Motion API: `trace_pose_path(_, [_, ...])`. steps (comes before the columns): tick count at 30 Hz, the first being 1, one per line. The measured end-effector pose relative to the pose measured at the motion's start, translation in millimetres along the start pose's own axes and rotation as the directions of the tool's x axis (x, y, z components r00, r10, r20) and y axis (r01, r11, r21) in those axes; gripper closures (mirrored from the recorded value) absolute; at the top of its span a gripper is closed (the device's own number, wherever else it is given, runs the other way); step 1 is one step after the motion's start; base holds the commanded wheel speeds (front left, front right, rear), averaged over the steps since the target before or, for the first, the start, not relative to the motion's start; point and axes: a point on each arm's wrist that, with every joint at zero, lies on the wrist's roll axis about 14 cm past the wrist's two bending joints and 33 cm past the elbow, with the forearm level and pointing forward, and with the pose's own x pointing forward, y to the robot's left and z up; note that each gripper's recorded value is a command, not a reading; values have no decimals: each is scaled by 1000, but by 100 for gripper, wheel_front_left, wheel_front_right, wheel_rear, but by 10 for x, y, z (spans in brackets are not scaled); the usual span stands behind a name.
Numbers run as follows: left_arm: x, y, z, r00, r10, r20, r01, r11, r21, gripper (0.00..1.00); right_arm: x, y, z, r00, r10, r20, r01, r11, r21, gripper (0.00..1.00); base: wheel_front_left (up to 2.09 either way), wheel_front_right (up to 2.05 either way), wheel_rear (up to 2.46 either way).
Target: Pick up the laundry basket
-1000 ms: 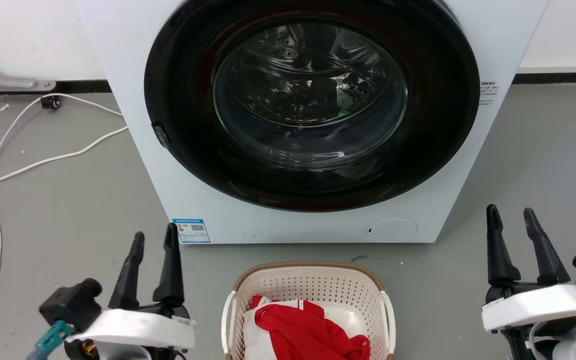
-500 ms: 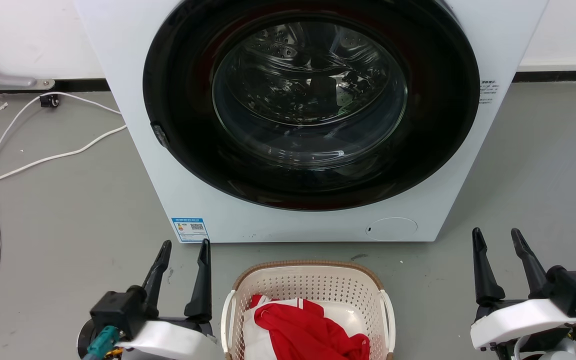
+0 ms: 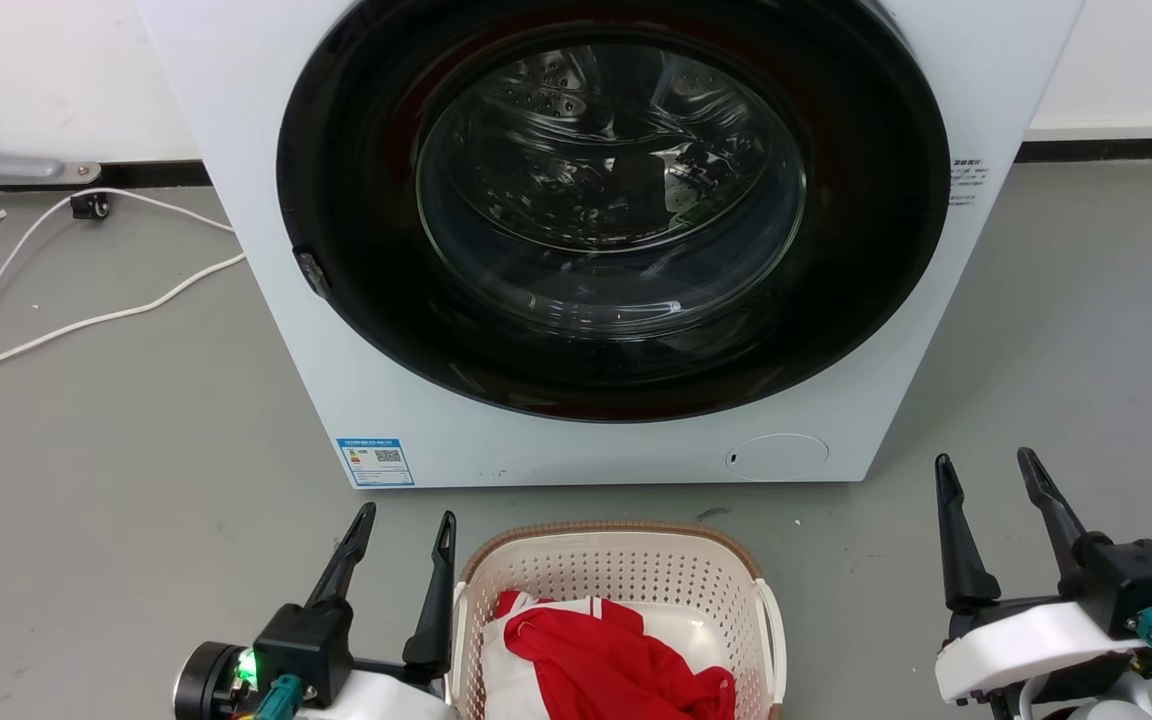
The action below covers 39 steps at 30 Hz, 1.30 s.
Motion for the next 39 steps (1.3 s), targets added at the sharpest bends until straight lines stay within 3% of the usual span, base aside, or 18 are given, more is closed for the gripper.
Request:
trace_pose_path(6, [4,-5,17,1000,6,14,-7,1000,19,0,-5,-13,38,1000,-2,16,3,1000,-12,0,0,0,0])
trace_pose_path(14, [-12,35,40,999,23,33,-23,1000,-2,0,-49,-36,-75,1000,-21,-4,21,998,65,0,0,0,0])
trace_pose_path(28, [-55,-45,30,999,-27,41,22,993,116,0,-52,25,-79,1000,9,1,-9,1000,-17,0,0,0,0])
trace_pose_path(39, [-65,-23,24,999,-13,40,9,994,110,0,-54,46,-66,1000,16,5,-16,1000,-23,0,0,0,0])
